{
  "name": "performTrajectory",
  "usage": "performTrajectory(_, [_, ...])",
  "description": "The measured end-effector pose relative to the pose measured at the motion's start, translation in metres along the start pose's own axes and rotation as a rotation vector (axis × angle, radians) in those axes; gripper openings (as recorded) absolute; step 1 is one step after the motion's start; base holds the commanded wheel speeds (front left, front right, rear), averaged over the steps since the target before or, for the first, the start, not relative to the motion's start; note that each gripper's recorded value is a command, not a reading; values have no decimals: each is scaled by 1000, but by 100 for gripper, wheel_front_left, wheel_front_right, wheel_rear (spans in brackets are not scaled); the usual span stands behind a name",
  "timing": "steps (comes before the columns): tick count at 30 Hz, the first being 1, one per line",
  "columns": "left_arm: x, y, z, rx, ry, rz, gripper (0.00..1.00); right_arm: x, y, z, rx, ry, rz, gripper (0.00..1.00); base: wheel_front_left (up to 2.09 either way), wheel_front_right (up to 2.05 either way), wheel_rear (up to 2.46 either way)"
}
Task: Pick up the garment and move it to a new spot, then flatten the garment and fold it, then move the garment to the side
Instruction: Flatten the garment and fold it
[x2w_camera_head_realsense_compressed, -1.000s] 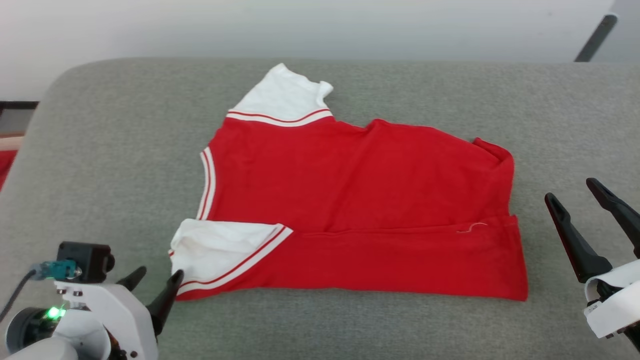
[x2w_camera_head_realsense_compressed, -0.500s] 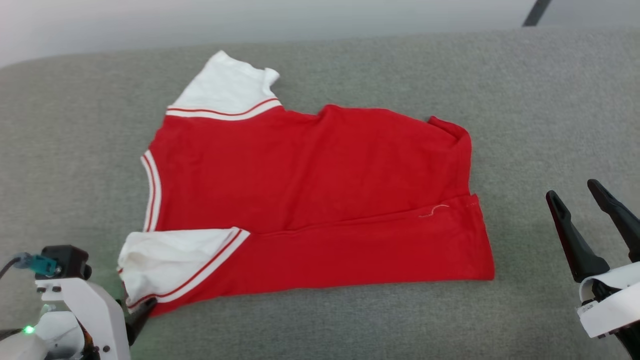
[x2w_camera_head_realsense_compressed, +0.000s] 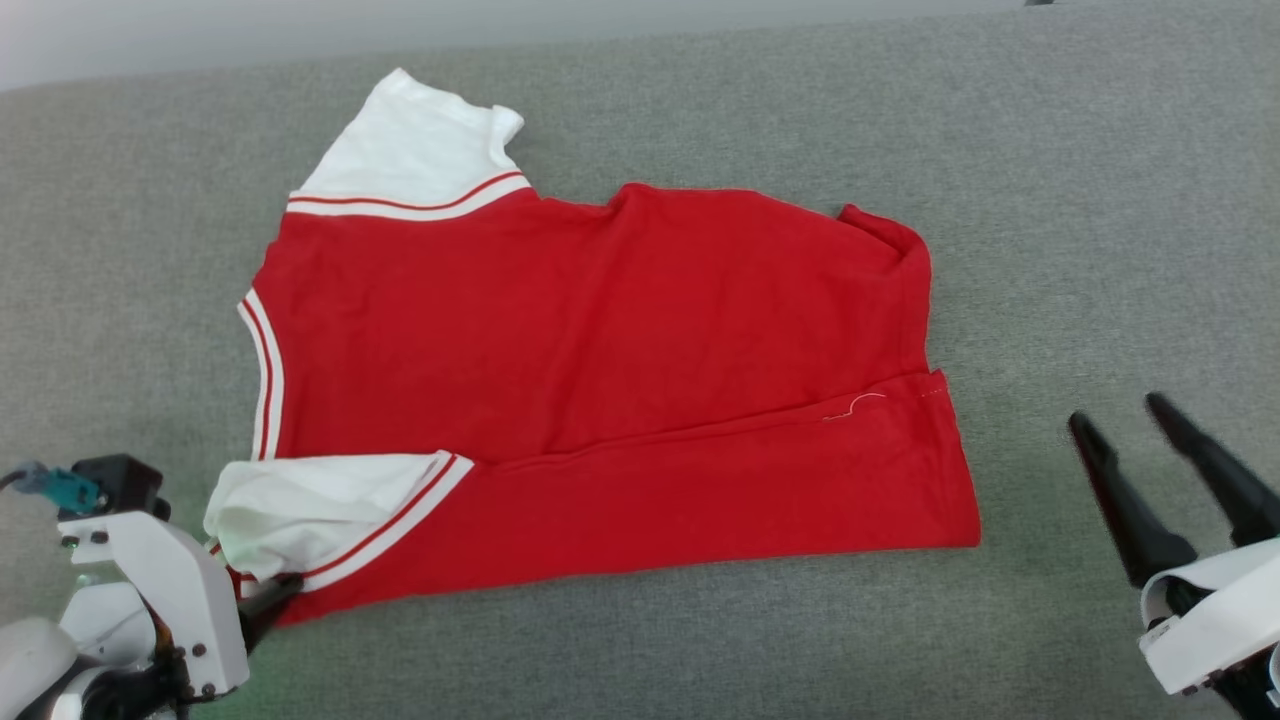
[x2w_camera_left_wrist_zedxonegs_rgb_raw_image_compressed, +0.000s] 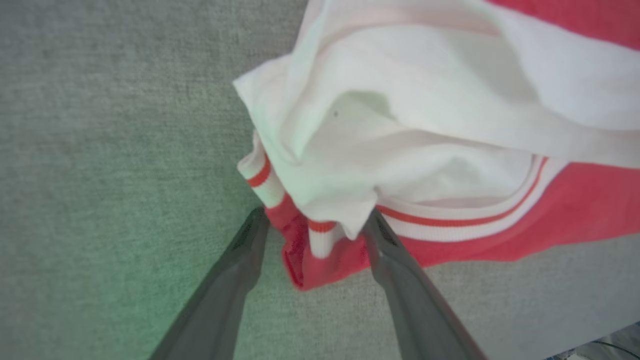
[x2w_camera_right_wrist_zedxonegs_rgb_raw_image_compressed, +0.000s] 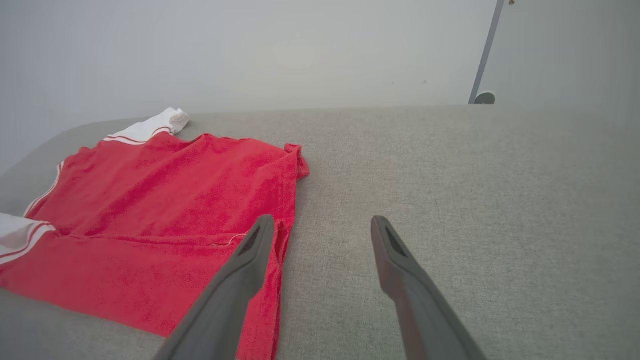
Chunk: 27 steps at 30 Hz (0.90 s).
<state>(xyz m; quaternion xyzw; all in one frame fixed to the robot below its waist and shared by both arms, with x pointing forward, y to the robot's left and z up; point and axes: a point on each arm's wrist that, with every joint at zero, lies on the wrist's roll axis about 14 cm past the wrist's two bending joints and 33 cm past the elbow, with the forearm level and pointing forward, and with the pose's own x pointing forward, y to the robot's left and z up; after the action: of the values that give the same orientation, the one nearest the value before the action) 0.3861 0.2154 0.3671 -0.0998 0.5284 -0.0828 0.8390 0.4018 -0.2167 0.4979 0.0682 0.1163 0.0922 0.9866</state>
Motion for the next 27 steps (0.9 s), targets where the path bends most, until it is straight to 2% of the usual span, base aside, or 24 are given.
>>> performTrajectory(6, [0,-6,0,-13,7,-20,0,0,9,-29,70,160,32,100,0,0,0])
performTrajectory(17, [-6,-11,-1,-30,-22,-32,0,2,31,-75,119,440,100,100,0,0,0])
performTrajectory(27, [-4,-12,-1,-44,-34,-34,0,13,42,-105,126,600,136,100,0,0,0])
